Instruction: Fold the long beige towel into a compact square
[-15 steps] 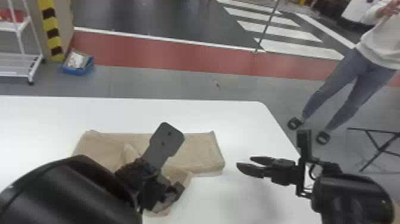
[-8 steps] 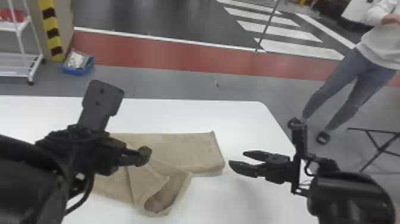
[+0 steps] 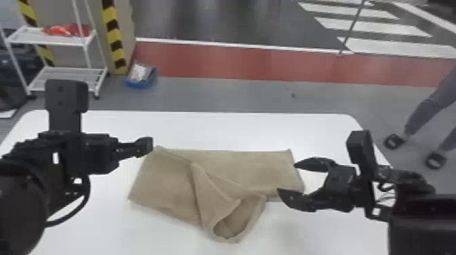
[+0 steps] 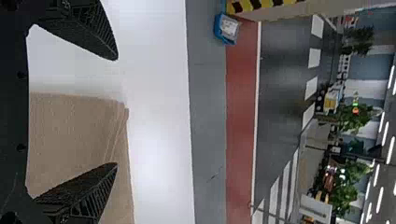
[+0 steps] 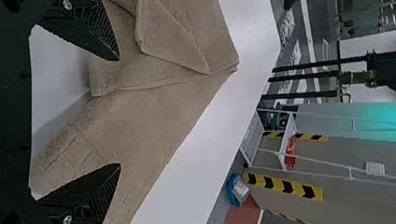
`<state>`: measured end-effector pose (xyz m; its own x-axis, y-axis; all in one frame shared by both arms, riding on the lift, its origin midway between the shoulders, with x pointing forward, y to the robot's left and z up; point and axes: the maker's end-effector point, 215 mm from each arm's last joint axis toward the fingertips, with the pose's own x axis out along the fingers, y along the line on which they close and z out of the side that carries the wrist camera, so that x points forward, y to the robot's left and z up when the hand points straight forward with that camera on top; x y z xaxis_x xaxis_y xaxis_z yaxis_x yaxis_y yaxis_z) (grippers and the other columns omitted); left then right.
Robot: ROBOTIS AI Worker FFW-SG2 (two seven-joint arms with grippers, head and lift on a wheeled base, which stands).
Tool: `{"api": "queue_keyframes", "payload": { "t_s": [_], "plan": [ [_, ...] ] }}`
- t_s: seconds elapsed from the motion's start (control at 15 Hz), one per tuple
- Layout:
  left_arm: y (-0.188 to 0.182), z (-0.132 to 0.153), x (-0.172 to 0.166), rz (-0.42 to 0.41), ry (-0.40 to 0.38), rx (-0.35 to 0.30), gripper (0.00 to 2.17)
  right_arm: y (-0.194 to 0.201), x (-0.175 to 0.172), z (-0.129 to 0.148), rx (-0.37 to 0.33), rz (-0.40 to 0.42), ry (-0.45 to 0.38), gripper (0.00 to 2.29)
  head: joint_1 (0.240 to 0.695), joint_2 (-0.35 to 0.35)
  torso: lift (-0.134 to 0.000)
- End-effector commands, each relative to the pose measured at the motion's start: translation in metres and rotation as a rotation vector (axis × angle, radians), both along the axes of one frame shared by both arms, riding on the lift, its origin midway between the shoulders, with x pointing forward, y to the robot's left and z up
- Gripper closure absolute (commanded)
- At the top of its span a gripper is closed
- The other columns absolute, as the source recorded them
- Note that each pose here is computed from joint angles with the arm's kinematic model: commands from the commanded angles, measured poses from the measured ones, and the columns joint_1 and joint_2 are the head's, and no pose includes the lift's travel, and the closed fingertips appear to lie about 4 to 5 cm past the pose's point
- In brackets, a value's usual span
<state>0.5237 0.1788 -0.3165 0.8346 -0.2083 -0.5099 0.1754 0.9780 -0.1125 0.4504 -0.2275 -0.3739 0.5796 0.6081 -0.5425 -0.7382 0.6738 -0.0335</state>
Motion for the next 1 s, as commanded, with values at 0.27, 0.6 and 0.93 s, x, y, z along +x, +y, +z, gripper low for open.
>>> {"api": "queue_keyframes", "payload": {
  "t_s": [0.27,0.6,0.93],
  "plan": [
    [0.084,-0.020,-0.014,0.156,0.007,-0.060,0.08,0.051,-0.023,-0.008,-0.270,0.235,-0.065,0.13,0.695,0.042,-0.124],
    [0.083,-0.028,-0.022,0.153,0.023,-0.069,0.08,0.081,-0.027,-0.021,-0.368,0.327,-0.058,0.19,0.695,0.122,-0.124],
    [0.086,-0.031,-0.026,0.157,0.028,-0.071,0.09,0.109,-0.026,-0.045,-0.432,0.394,-0.030,0.37,0.695,0.156,-0.124]
  ]
}}
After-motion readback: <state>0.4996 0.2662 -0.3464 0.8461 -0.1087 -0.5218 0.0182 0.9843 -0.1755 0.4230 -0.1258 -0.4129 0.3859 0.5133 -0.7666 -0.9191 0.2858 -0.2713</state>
